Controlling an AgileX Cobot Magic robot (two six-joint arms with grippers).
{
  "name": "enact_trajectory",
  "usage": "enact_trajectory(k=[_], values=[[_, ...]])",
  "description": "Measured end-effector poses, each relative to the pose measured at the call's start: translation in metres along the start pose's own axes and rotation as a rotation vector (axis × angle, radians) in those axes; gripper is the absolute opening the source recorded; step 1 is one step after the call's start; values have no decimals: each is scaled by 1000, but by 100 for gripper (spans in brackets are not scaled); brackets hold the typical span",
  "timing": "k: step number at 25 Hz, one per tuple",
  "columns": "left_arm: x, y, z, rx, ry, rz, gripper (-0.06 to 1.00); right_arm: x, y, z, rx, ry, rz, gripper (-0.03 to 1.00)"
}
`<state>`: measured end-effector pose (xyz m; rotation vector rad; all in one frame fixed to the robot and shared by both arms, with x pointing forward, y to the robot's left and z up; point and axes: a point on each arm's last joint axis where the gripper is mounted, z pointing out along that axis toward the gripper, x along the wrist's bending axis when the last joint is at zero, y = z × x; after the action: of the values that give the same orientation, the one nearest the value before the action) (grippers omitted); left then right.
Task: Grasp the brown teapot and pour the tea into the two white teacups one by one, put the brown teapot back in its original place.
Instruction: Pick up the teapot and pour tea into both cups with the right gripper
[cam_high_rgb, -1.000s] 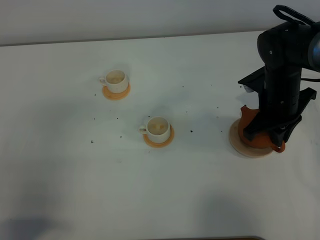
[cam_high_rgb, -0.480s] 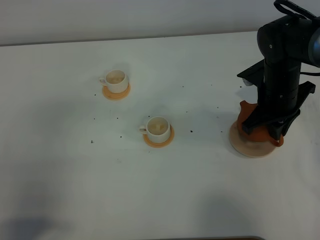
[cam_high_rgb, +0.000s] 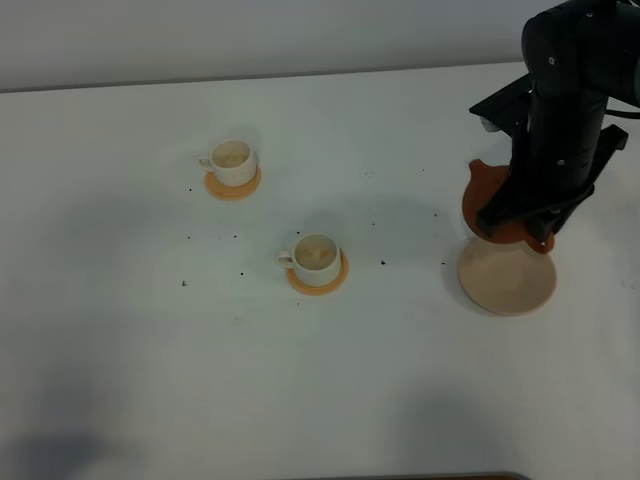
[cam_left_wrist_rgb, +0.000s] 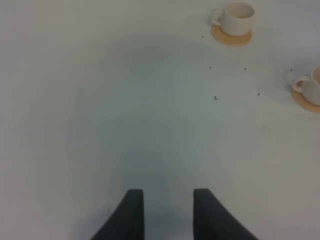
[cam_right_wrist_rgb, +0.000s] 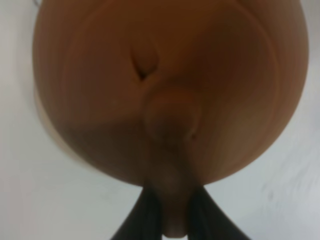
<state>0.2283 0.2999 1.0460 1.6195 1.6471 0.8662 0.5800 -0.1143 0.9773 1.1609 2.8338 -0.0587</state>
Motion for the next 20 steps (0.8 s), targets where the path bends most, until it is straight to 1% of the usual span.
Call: enact_trajectory(k=[3, 5, 11, 15, 20], values=[[0, 0, 0, 0, 0, 0, 25, 6, 12, -8, -75, -23, -39, 9], [0, 0, 0, 0, 0, 0, 25, 12, 19, -11, -106, -38, -67, 9], [0, 0, 0, 0, 0, 0, 25, 34, 41, -14, -143, -70, -191, 9], [0, 0, 0, 0, 0, 0, 25, 46, 50, -19, -191, -99, -259, 9], [0, 0, 0, 0, 0, 0, 25, 59, 52, -21, -187, -143, -329, 9]])
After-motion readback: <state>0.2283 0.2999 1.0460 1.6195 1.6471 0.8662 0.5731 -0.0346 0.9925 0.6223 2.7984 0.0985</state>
